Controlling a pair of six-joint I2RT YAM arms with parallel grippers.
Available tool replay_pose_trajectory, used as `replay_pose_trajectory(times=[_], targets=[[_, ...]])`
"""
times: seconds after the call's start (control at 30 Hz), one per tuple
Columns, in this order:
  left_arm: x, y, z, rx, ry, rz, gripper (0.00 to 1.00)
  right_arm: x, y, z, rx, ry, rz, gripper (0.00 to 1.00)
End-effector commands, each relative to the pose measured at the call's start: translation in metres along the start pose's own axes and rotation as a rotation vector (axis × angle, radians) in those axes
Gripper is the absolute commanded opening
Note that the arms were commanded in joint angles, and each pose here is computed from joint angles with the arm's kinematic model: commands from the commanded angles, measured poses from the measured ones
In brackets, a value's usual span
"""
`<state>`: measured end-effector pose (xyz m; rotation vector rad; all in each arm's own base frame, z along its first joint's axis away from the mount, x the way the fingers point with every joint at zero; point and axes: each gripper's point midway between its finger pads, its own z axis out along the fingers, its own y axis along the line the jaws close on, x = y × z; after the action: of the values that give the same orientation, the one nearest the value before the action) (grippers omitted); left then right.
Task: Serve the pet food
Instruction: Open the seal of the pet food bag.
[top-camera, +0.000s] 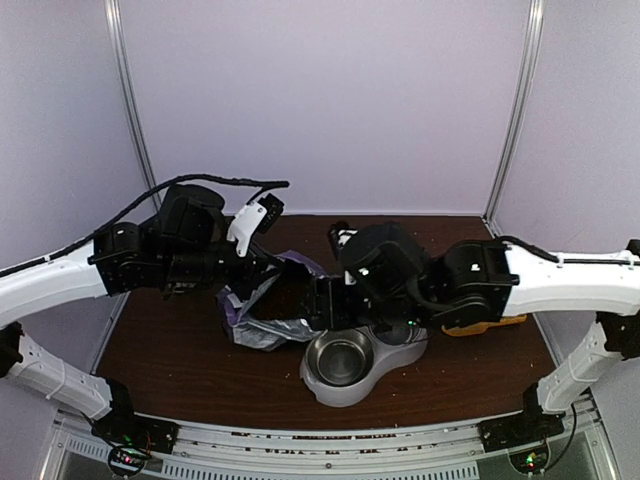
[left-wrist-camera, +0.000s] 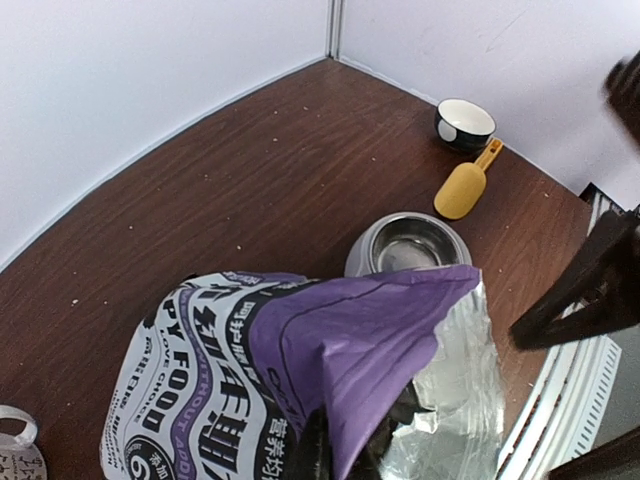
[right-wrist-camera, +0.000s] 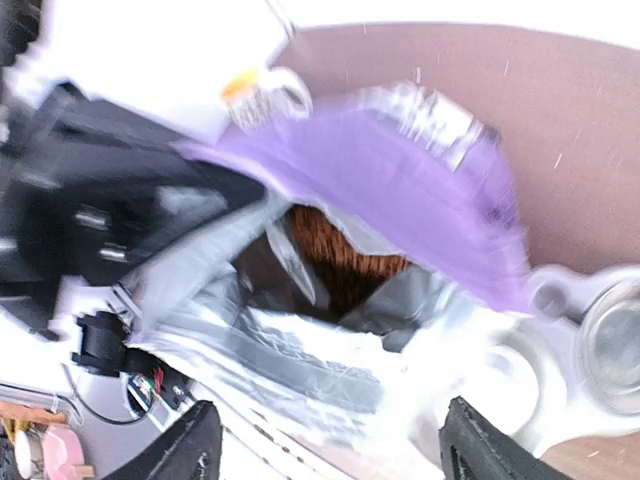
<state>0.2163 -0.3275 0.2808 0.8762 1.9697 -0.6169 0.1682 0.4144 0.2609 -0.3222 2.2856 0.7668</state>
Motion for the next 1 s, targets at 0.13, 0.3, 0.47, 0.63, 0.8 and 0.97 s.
replay_pose_trajectory(times=[0.13,0.3,0.47,0.63,0.8,0.97], targets=[[-0.044,0.027,0.006,-0.130,-0.049,0.035,0.00,-0.035,-0.084,-0.051,0.113,-0.162,-0.035,0.80],[-0.056,0.061,0.015,-0.201,-0.047,0.018,0.00,-0.030,-0.145,-0.058,0.168,-0.205,0.067,0.80],[-0.071,0.109,0.014,-0.266,-0.036,0.006,0.00,-0.020,-0.199,-0.067,0.223,-0.236,0.174,0.80],[-0.088,0.162,0.008,-0.378,0.004,0.048,0.00,-0.008,-0.230,-0.075,0.250,-0.268,0.231,0.81],[-0.118,0.201,-0.012,-0.454,-0.045,0.053,0.00,0.000,-0.243,-0.078,0.262,-0.282,0.263,0.81],[-0.147,0.232,-0.036,-0.506,-0.097,0.064,0.00,0.008,-0.252,-0.078,0.279,-0.283,0.281,0.81]])
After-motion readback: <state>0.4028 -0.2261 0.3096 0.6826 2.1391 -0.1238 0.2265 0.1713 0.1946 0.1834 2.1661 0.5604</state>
